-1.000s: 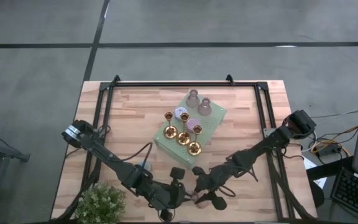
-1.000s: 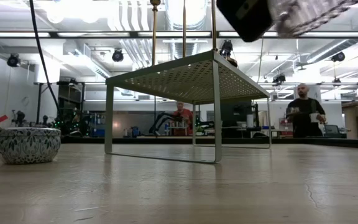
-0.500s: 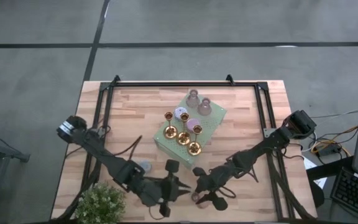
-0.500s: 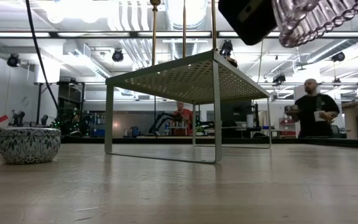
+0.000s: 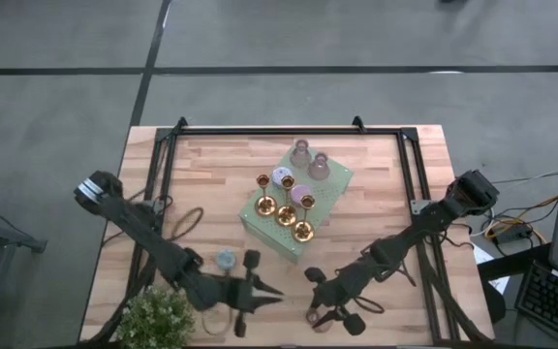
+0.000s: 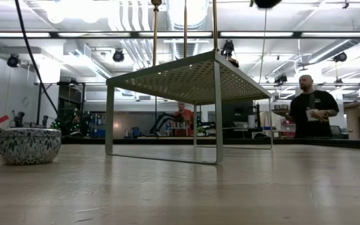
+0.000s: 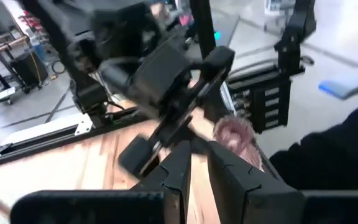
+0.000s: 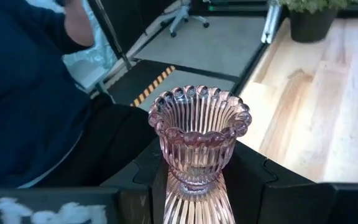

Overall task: Pick & Place candle stick holders
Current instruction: Put the purple glass candle holder aligned with the other purple glass candle holders on the shelf

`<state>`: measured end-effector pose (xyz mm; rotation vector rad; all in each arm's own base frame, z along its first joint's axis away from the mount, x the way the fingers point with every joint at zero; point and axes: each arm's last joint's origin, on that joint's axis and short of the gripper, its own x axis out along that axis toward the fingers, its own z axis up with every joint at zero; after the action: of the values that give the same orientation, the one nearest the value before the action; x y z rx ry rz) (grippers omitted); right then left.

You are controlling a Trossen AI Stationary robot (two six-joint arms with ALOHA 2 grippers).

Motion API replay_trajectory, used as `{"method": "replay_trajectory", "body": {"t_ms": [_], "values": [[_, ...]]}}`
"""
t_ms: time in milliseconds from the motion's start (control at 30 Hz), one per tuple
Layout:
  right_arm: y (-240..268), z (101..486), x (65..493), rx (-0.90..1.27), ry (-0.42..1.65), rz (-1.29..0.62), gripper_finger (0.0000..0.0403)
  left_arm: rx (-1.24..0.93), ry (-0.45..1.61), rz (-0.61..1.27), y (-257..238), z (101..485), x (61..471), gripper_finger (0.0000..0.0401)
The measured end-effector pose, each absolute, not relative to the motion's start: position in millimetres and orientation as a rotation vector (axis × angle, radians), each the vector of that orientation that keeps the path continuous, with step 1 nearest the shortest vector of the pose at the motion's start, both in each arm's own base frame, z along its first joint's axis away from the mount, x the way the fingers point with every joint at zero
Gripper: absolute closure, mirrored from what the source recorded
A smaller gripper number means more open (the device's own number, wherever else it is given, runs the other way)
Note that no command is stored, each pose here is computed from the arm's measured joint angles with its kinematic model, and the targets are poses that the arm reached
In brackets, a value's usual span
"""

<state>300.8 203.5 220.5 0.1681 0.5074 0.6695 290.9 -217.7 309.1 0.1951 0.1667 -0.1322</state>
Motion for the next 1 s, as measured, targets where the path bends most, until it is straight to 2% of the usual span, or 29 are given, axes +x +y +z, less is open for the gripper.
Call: {"method": "replay_trajectory", "body": {"t_ms": [200, 333, 567, 700, 1000], "values": [[199.1, 231.8, 292.6, 0.14, 0.464, 0.675, 0.0288, 0.13, 0.115, -0.166, -188.4, 295.1, 251.3, 0.0343], [189.3, 241.1, 282.3, 0.102, 0.408, 0.586, 0.0288, 0.047, 0.076, -0.162, -169.9, 284.1, 229.2, 0.0343], [157.3, 249.8, 247.0, 0.092, 0.388, 0.338, 0.0286, -0.036, 0.014, -0.163, -148.0, 258.7, 202.8, 0.0343], [134.1, 247.9, 221.8, 0.106, 0.404, 0.125, 0.0282, -0.063, -0.001, -0.151, -139.7, 245.6, 193.2, 0.0343], [88.0, 250.8, 183.6, 0.1, 0.236, -0.259, 0.0284, -0.07, -0.046, -0.144, -131.9, 243.5, 184.3, 0.0343]]}}
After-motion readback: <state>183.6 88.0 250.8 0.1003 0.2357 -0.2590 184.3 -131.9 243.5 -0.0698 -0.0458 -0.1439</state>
